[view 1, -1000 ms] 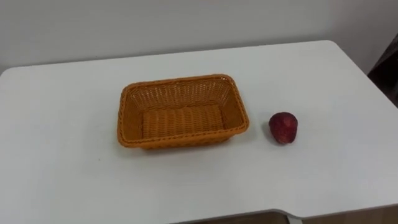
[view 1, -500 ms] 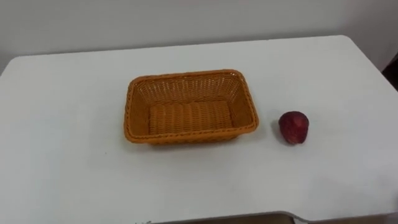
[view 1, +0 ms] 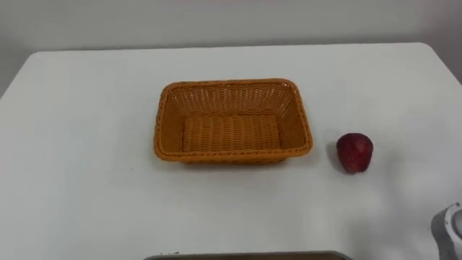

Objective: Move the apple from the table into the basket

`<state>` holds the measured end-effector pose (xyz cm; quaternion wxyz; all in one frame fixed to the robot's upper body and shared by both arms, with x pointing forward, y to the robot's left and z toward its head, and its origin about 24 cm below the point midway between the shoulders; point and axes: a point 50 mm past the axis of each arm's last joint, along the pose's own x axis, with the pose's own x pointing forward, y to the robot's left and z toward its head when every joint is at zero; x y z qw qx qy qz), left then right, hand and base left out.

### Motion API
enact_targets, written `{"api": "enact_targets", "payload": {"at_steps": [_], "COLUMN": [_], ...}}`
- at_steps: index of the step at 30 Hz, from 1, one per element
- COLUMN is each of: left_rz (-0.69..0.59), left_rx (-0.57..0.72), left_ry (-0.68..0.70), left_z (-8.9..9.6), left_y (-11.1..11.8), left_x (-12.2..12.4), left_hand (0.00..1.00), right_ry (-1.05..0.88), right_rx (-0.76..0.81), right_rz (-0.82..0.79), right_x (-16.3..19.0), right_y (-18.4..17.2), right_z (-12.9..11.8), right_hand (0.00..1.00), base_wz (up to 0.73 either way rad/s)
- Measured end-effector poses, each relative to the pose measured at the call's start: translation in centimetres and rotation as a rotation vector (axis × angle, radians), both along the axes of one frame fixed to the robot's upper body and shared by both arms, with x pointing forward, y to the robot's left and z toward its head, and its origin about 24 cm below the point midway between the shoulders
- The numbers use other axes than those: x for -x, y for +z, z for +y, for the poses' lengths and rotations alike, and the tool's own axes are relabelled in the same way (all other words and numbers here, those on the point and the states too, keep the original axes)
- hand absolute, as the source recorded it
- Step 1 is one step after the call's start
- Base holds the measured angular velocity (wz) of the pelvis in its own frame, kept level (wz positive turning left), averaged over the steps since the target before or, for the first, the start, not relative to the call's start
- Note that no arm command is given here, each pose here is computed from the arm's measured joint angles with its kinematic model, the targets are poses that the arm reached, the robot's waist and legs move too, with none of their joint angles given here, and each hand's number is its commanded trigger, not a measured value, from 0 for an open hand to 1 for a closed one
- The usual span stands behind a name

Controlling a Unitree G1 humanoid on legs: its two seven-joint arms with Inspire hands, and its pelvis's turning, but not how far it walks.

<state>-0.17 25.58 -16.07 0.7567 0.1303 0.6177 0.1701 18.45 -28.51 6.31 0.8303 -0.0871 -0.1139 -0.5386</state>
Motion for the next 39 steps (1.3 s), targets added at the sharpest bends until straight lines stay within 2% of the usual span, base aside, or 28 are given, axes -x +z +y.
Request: {"api": "enact_targets", "payload": {"at_steps": [5, 12, 28, 36, 39], "left_rz": [-0.032, -0.03, -0.036, 0.027, 0.037], "left_rx": [-0.003, -0.007, -0.004, 0.025, 0.043], "left_ry": [-0.01, -0.023, -0.051, -0.05, -0.067], "left_z": [0.1, 0.3, 0.1, 0.0, -0.1], "left_y": [0.1, 0.1, 0.2, 0.0, 0.0], "left_x": [-0.9, -0.8, -0.7, 0.5, 0.4], "left_hand": [0.0, 0.0, 0.0, 0.0, 0.0], "right_ry": [0.202, 0.393, 0.584, 0.656, 0.674], "right_rx": [-0.007, -0.022, -0.017, -0.068, -0.071], "right_rz": [0.095, 0.167, 0.322, 0.534, 0.561], "right_x": [-0.8, -1.6, -1.6, 0.2, 0.3], "right_y": [-1.3, -2.4, -5.0, -8.4, -8.8], "right_z": [1.7, 3.3, 5.3, 5.5, 5.5], "right_hand": [0.0, 0.0, 0.0, 0.0, 0.0], "base_wz": [0.0, 0.0, 0.0, 0.0, 0.0]}}
